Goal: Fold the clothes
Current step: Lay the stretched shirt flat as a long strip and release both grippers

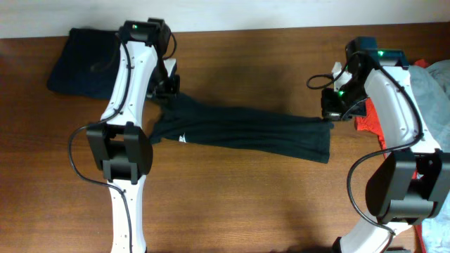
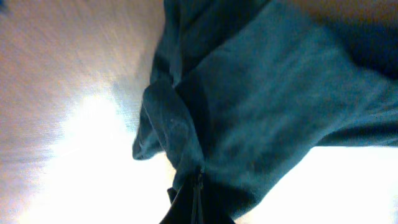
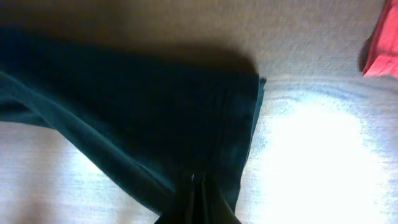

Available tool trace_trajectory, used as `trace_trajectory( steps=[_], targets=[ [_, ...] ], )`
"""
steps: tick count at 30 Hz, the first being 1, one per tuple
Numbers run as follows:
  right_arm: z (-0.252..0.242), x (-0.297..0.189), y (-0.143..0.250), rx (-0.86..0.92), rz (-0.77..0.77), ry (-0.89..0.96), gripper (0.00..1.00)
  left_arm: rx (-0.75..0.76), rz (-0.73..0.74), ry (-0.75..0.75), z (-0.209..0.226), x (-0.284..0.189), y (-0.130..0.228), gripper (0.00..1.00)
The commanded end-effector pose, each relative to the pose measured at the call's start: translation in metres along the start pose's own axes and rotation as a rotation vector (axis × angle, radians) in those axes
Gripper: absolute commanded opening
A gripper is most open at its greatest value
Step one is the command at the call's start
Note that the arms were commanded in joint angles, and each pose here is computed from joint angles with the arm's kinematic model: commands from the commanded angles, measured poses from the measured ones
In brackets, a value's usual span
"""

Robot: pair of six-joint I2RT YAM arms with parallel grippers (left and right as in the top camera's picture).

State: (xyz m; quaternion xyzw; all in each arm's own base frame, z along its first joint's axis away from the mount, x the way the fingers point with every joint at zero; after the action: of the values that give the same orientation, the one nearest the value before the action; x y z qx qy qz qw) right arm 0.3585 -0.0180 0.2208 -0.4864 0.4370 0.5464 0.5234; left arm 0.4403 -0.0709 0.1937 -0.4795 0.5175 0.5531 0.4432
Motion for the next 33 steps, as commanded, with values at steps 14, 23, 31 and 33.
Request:
trace_trajectory(
  steps=[14,23,31,33],
  targets=[
    [-0.012,0.055,0.02,0.041,0.048,0.088,0.04,-0.181,0.165,-0.137,0.043,0.045,0.009,0.01],
    [-0.016,0.074,0.015,0.04,0.034,0.09,0.04,-0.182,0.145,-0.132,0.043,0.056,0.005,0.01],
    [-0.016,0.077,0.018,0.043,0.063,0.093,0.04,-0.182,0.137,-0.13,0.043,0.061,0.003,0.01],
    [-0.016,0.077,0.02,0.049,0.08,0.091,0.04,-0.182,0.134,-0.129,0.043,0.061,0.003,0.01]
  ],
)
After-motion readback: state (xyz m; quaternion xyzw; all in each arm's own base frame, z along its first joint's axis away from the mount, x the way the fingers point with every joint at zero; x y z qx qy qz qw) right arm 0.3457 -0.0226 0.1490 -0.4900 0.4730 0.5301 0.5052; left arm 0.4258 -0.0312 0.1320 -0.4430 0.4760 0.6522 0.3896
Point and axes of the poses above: each gripper's point midway between its finger pads, its own x axis out along the fingers, its own z axis along the line the jaws close on, y = z × x, the point moved 10 cm from there along -x, back along the fingers, and after that the axes turned 10 degrees about -x, right-handed, at the moved point
